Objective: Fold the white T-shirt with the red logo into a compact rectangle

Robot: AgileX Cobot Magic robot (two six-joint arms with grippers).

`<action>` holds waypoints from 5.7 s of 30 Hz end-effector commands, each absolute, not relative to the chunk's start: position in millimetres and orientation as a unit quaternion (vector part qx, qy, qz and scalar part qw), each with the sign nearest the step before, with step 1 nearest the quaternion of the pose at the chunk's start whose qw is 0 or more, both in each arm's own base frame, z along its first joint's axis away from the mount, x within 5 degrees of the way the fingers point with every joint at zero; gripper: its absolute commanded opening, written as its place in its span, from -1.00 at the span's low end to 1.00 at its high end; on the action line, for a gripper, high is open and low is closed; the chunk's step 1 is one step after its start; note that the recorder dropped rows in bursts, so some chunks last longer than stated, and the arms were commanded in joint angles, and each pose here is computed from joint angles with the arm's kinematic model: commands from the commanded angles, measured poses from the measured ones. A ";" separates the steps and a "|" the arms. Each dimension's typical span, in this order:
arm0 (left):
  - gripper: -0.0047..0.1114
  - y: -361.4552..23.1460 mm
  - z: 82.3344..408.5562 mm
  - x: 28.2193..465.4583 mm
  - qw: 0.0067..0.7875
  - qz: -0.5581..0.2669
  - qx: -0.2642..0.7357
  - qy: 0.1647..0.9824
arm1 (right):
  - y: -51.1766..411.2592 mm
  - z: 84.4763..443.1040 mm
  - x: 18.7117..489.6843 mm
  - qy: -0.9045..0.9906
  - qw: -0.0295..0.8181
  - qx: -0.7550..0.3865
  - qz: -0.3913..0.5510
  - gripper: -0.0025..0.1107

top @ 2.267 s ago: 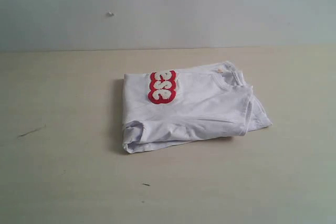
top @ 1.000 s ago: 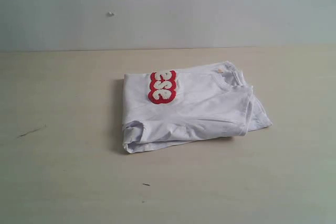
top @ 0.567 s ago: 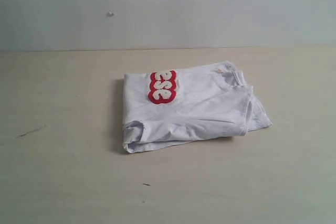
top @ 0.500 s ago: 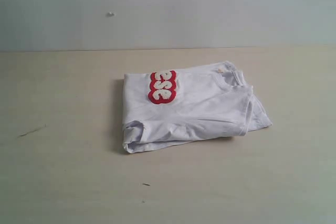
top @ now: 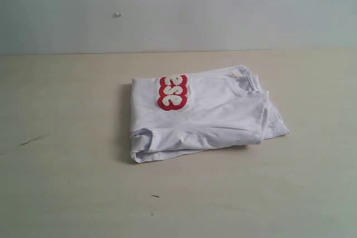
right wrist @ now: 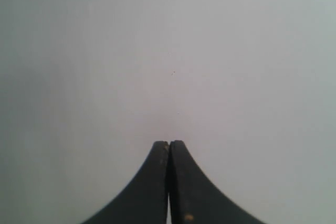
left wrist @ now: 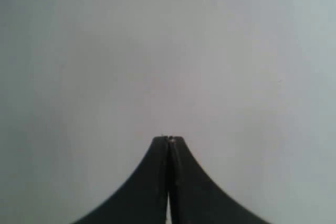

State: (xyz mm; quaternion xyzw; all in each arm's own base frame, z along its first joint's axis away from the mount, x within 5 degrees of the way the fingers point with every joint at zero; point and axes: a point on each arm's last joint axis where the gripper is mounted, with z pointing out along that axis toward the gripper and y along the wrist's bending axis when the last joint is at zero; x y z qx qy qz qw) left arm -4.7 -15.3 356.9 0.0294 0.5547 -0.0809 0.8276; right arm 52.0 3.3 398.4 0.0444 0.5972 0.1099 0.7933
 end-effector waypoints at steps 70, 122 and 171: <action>-0.92 1.7 218.2 55.5 0.700 0.285 0.227 0.614 | 3.3 397.0 51.7 0.598 0.792 0.044 0.110 -0.96; -0.92 4.7 181.2 53.0 0.606 0.003 -0.051 0.793 | 3.3 397.0 51.7 0.598 0.792 0.044 0.110 -0.96; -0.92 5.0 181.2 53.0 0.607 0.008 -0.048 0.794 | 3.3 396.6 51.8 0.600 0.791 0.043 0.108 -0.96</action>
